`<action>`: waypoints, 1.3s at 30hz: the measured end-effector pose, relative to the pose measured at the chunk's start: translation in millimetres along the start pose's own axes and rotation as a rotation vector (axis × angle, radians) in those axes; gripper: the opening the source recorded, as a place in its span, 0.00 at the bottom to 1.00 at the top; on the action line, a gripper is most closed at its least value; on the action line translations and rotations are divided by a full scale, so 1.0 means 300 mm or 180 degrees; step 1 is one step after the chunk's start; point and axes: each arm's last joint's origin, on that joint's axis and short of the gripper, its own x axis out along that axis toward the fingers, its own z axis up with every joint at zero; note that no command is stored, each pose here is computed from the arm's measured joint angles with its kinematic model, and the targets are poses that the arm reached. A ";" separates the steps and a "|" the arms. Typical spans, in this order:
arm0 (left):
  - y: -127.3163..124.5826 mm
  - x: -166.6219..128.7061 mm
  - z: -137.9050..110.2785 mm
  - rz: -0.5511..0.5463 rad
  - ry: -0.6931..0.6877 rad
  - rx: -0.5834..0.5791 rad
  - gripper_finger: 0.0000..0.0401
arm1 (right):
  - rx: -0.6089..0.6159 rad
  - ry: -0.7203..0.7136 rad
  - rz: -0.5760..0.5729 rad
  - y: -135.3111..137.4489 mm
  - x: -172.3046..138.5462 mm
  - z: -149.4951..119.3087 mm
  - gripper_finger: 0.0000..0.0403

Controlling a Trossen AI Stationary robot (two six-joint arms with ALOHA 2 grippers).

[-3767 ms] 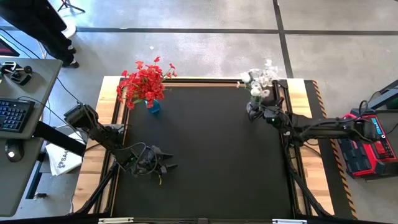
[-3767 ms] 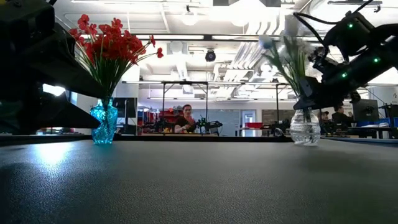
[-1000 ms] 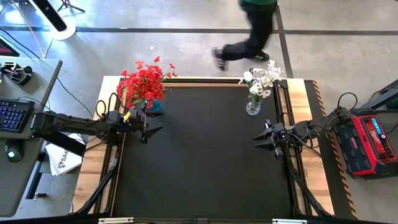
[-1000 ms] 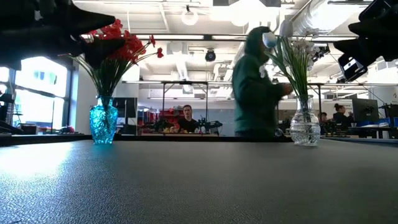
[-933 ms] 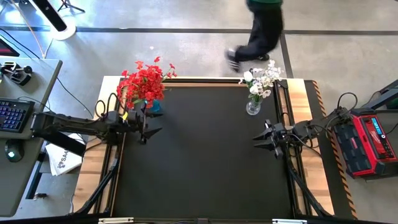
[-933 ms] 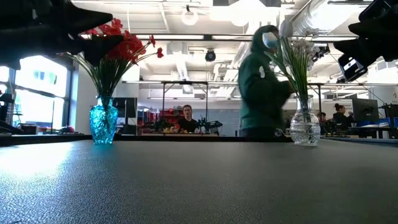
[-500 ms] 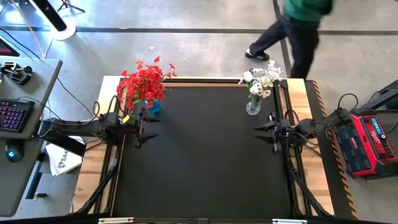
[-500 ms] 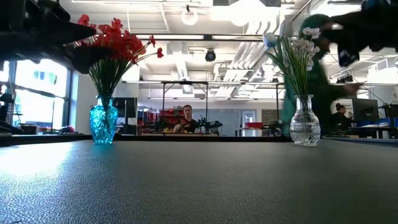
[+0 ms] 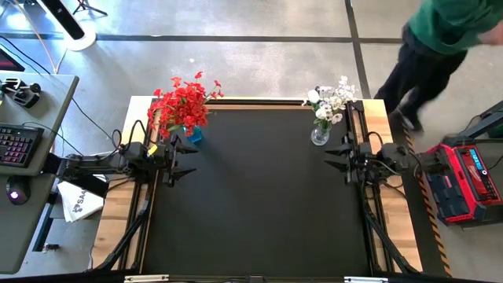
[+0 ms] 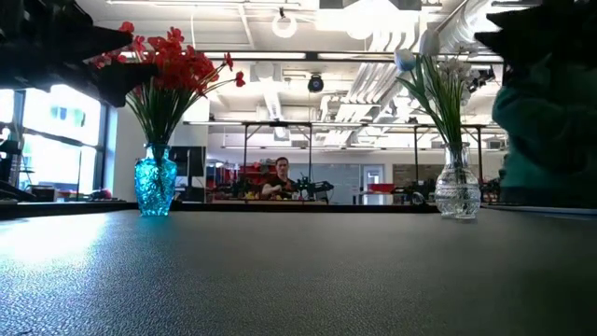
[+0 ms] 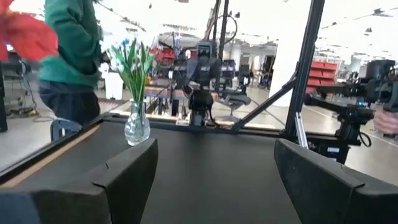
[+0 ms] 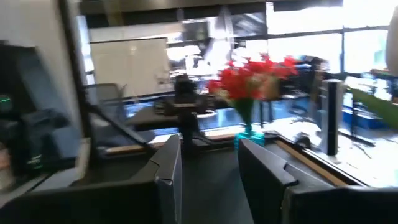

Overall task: Sort flowers into vase by color
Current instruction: Return to Home Position

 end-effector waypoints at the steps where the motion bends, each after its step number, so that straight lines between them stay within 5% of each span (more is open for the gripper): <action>1: 0.000 0.000 0.001 0.0001 -0.0012 0.0000 0.77 | 0.0033 0.0005 -0.0092 -0.010 0.002 -0.004 0.26; 13: 0.001 0.000 -0.017 0.0018 0.0164 -0.0061 0.77 | 0.0030 -0.0173 0.0007 -0.078 0.014 -0.073 0.26; 22: 0.002 -0.001 -0.024 0.0038 0.0232 -0.0478 0.77 | 0.0080 0.0047 -0.0003 -0.080 0.015 -0.097 0.26; 28: 0.002 -0.001 -0.023 0.0033 0.0230 -0.0302 0.77 | 0.0196 0.0385 0.0059 -0.066 0.014 -0.132 0.26; 39: 0.002 -0.001 -0.024 0.0032 0.0235 -0.0283 0.77 | -0.0300 0.0523 0.0027 -0.060 0.013 -0.147 0.26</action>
